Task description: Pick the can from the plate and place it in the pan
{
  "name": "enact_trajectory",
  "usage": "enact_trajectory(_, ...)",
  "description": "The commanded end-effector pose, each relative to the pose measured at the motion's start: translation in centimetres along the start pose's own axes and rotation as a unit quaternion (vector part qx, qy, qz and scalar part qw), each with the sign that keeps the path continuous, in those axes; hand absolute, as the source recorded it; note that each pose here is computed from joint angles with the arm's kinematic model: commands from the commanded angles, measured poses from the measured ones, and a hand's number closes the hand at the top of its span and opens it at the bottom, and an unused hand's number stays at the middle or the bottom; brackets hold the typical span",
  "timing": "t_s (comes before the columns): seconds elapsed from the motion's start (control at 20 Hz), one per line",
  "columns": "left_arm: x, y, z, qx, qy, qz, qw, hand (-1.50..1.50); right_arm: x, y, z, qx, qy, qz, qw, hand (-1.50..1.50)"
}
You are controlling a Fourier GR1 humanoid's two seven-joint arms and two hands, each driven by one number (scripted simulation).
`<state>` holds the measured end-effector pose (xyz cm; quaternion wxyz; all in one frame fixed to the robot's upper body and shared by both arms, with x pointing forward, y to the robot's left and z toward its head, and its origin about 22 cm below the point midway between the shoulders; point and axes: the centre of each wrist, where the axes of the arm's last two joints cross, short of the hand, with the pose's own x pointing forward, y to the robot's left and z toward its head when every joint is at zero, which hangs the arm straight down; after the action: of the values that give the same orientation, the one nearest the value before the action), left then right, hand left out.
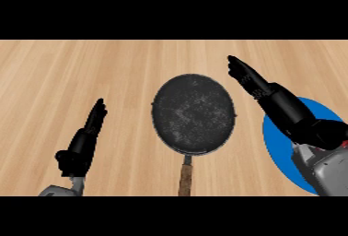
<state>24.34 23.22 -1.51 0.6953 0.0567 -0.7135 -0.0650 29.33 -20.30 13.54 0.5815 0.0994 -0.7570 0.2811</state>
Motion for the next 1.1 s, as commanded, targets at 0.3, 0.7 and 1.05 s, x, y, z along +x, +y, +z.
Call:
enact_trajectory(0.3, -2.0, 5.1, 1.6, 0.048, 0.081, -0.097, 0.9908, 0.0, -2.1, -13.9, 9.3, -0.193, 0.205, 0.197, 0.939, -1.5)
enact_trajectory(0.7, -0.1, 6.8, 2.5, 0.04, 0.109, -0.107, 0.9874, 0.0, -2.3, -20.2, 22.6, -0.385, 0.342, 0.093, 0.852, -1.5)
enact_trajectory(1.05, 0.8, 5.9, 3.3, 0.022, 0.104, -0.111, 0.9881, 0.0, 0.7, -22.1, 23.4, -0.249, 0.406, 0.175, 0.862, -1.5)
